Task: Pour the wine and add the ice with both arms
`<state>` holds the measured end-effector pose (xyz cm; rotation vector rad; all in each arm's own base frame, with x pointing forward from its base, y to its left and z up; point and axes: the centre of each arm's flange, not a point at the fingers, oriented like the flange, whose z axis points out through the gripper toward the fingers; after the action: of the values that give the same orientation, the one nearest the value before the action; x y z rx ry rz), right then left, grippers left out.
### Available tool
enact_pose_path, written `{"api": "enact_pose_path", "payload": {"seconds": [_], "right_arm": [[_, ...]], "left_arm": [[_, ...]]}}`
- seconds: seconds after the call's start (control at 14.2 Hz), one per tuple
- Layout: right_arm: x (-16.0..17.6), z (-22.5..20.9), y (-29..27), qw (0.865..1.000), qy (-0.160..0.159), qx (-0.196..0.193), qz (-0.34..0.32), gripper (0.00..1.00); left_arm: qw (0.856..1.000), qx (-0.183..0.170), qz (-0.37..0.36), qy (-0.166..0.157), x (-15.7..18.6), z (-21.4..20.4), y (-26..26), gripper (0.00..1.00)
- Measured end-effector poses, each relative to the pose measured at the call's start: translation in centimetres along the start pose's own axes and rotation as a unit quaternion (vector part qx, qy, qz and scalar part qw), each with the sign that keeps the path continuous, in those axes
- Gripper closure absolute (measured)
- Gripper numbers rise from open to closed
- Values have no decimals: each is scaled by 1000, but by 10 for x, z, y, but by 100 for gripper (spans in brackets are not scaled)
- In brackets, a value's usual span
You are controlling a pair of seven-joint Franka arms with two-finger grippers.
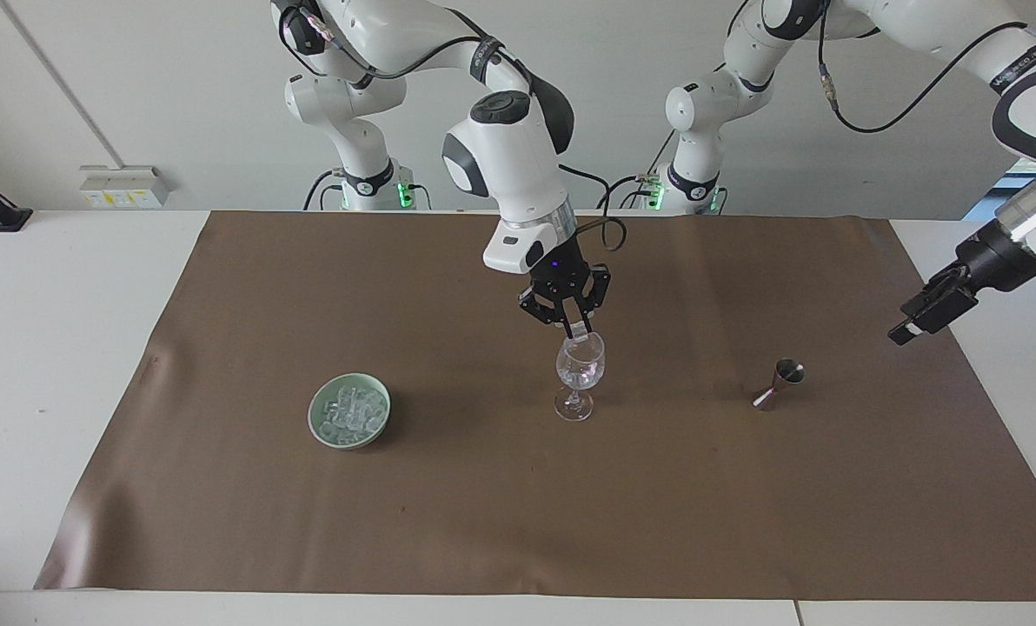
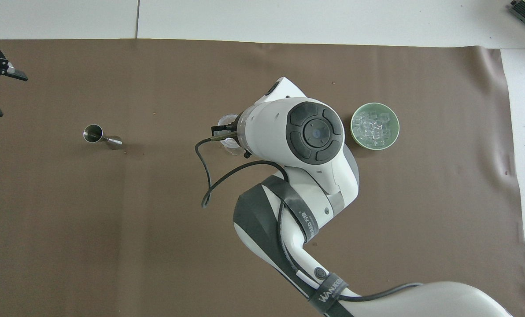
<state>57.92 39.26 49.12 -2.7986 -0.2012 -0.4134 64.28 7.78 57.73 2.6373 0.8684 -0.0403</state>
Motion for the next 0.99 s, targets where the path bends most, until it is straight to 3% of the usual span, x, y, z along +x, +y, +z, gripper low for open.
{"api": "enact_pose_path", "payload": {"seconds": [0.49, 0.99], "right_arm": [[4, 0, 1, 1000, 13, 6, 2, 75], [4, 11, 2, 1000, 12, 8, 3, 75]], "left_arm": [[987, 74, 140, 40, -21, -8, 21, 0], [944, 130, 298, 55, -61, -7, 66, 0]]}}
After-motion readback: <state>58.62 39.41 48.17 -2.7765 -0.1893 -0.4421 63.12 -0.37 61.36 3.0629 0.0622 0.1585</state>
